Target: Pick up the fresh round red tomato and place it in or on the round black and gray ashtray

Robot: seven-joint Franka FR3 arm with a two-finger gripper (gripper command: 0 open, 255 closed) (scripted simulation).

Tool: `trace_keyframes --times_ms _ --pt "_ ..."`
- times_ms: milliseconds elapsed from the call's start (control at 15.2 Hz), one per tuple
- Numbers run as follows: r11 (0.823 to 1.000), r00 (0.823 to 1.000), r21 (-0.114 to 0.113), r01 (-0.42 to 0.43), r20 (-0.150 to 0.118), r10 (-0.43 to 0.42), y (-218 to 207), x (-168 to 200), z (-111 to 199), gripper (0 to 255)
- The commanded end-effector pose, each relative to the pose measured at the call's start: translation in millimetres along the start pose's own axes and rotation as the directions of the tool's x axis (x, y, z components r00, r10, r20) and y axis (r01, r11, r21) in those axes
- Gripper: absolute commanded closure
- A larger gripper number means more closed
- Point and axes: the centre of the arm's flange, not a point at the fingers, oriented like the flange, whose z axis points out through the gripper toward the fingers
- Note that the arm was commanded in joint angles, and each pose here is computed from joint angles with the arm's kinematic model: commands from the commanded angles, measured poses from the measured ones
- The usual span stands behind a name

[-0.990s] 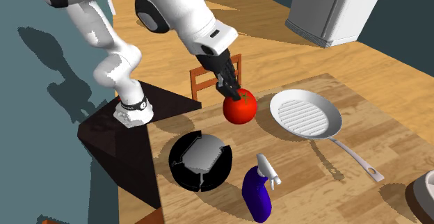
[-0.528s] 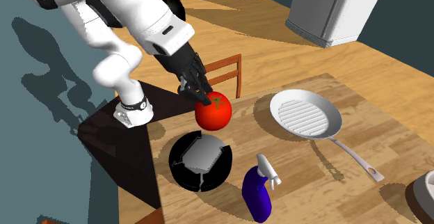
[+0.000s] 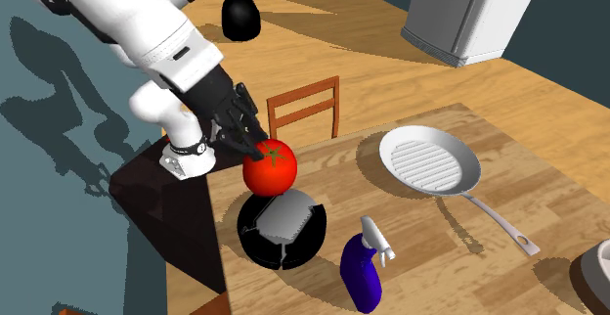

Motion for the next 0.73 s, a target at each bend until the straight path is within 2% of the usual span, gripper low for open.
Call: trace_keyframes --times_ms 0,660 --pt "1.0 1.0 0.0 0.0 0.0 0.0 2 -6 7 255" --pt "1.0 1.0 0.0 0.0 0.0 0.0 5 -30 53 255"
